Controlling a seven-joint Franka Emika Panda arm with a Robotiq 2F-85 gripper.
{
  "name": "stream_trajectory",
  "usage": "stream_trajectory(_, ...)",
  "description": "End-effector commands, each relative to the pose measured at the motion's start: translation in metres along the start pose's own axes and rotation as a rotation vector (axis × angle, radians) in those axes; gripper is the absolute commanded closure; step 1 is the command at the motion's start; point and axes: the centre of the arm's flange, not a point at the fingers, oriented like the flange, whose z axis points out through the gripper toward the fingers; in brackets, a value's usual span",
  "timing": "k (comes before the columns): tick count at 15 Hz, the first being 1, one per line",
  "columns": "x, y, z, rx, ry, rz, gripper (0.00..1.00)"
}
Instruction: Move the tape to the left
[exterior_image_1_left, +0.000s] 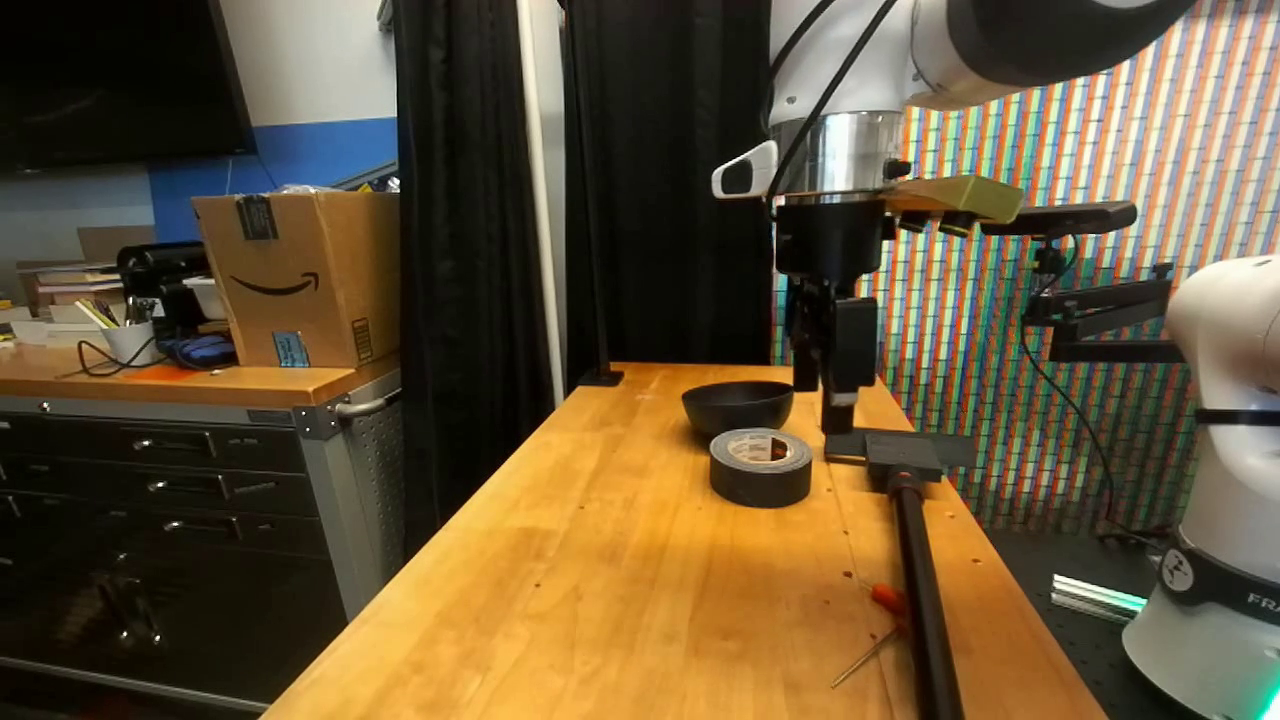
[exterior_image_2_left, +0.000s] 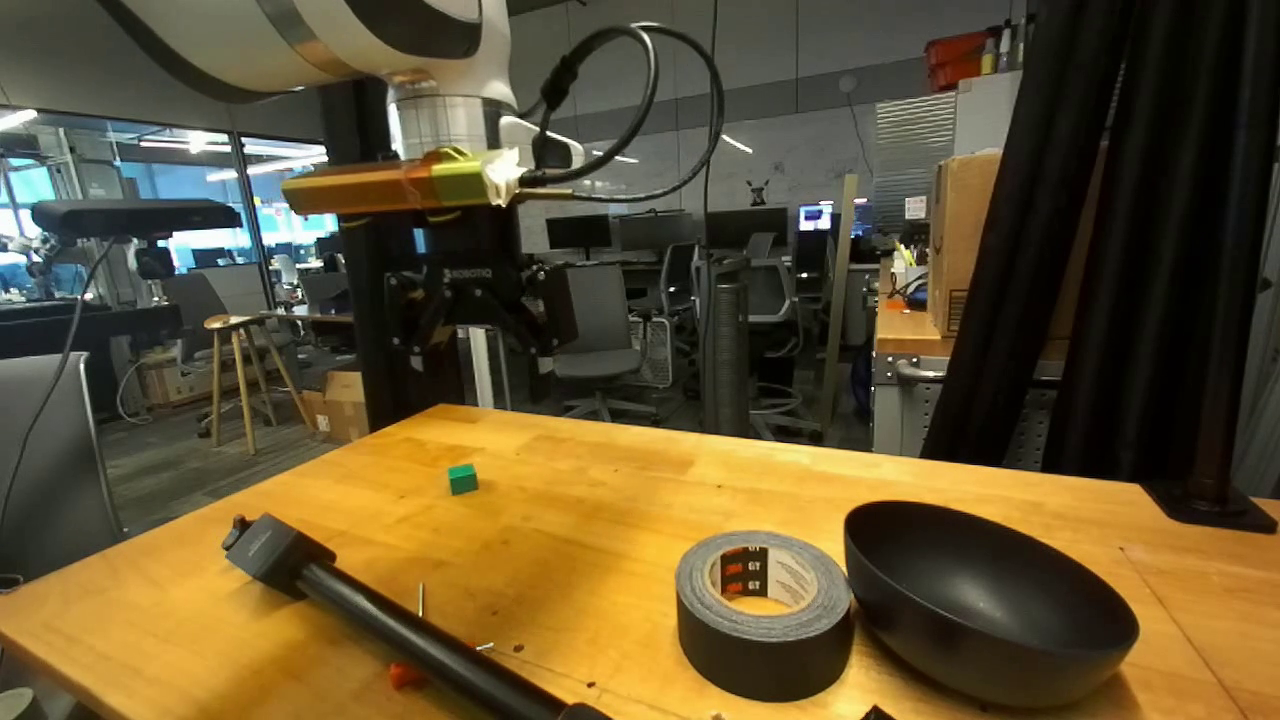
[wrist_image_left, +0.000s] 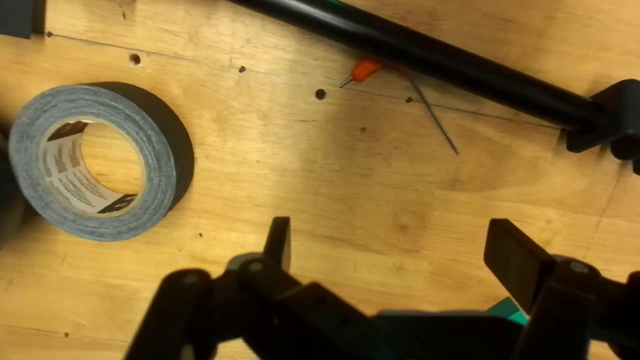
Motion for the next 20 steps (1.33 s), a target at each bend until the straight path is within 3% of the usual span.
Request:
stream_trajectory(1,-0.003,0.052,-0.008,-0.005,0.019,0.01,0.0)
stream_trajectory(10,-0.003,0.162,-0.005,0.04,0.032,0.025,0.0)
stream_trajectory(20,0.014,0.165,0.052,0.045,-0.07,0.014,0.0)
